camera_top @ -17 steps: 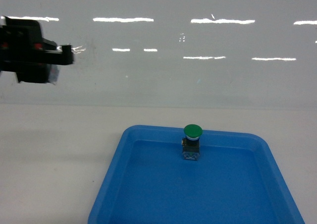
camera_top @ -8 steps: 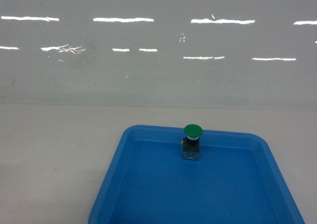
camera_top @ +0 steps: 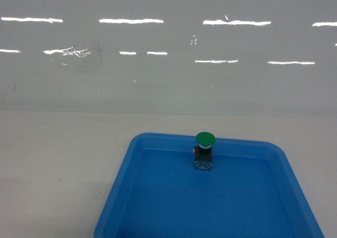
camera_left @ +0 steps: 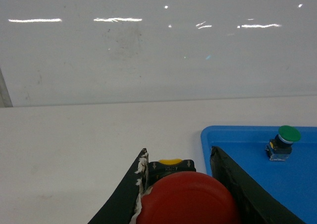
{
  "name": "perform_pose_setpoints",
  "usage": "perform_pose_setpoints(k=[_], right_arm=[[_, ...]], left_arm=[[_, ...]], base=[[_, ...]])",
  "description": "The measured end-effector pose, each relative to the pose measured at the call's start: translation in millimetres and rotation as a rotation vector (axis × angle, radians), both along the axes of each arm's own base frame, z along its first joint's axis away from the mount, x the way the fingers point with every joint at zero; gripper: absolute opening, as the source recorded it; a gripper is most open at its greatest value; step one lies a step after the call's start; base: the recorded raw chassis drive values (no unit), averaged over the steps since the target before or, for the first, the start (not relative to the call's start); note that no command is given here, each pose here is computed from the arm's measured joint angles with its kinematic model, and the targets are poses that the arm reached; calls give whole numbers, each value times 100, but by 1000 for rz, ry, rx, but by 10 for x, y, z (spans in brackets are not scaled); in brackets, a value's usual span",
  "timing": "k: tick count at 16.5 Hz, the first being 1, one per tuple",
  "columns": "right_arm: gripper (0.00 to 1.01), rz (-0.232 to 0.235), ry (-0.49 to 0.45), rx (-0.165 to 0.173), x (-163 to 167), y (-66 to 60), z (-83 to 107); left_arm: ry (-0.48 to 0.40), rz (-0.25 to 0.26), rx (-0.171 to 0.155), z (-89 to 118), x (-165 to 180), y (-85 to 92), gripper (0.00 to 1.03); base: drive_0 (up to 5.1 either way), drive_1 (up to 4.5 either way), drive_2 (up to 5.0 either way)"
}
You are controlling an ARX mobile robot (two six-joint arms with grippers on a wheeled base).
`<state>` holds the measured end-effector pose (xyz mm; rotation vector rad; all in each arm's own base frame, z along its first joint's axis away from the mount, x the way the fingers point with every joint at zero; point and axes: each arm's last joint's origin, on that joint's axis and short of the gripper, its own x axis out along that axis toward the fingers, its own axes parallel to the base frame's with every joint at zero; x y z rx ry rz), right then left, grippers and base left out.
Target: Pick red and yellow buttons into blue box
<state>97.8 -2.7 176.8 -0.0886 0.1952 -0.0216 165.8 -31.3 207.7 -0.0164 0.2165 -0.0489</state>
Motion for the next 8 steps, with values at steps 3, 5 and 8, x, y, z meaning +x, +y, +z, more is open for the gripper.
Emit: perform_pose_setpoints(k=[3,5,8], right_arm=[[28,0,-2,0,1,0,1],[28,0,1,0,0,0,-3],[28,0,-1,0,1,0,-1]], left_arm=[[0,8,1,0,1,5,31],[0,4,0,0,0,3,31],[-3,3,0,4,-2,3,31]], base=[[318,-172,-172],[474,-264,-264],[485,-259,-259]])
